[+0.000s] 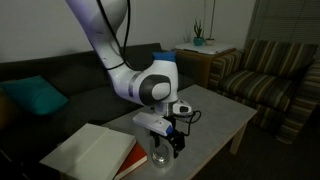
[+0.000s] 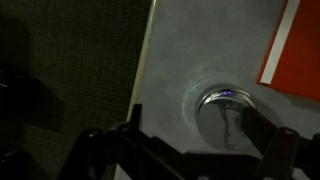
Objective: Place the lid of the silver container on the table, open the black book, then close the container
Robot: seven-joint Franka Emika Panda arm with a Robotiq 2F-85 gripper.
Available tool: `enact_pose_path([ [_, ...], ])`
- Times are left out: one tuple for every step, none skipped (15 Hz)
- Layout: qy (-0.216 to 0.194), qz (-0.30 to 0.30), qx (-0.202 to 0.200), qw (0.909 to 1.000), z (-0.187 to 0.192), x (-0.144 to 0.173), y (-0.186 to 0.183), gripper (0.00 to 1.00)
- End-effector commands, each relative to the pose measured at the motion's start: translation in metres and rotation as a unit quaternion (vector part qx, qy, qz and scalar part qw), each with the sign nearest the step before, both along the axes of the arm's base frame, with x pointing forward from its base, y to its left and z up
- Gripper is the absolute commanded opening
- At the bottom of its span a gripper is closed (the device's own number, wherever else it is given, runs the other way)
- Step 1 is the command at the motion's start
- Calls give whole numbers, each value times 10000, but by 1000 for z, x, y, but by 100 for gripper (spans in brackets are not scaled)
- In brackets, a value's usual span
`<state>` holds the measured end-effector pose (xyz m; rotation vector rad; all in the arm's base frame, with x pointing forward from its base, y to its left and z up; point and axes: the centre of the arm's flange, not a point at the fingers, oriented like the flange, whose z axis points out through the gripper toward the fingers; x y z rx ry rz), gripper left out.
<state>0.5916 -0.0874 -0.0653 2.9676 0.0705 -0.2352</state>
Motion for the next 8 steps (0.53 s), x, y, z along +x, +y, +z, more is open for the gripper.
enact_pose_path([
  [-57, -101, -286, 9995, 10, -16, -7, 100],
  [-47, -134, -327, 9994, 6, -17, -11, 100],
  [-25, -169, -387, 9991, 4, -17, -13, 75],
  [30, -204, -442, 9988, 1, -18, -16, 73],
  [62, -235, -491, 9985, -2, -18, -19, 66],
  [73, -257, -525, 9983, -4, -19, -21, 59],
  [73, -273, -547, 9981, -6, -19, -24, 53],
  [49, -301, -548, 9980, -7, -19, -26, 45],
])
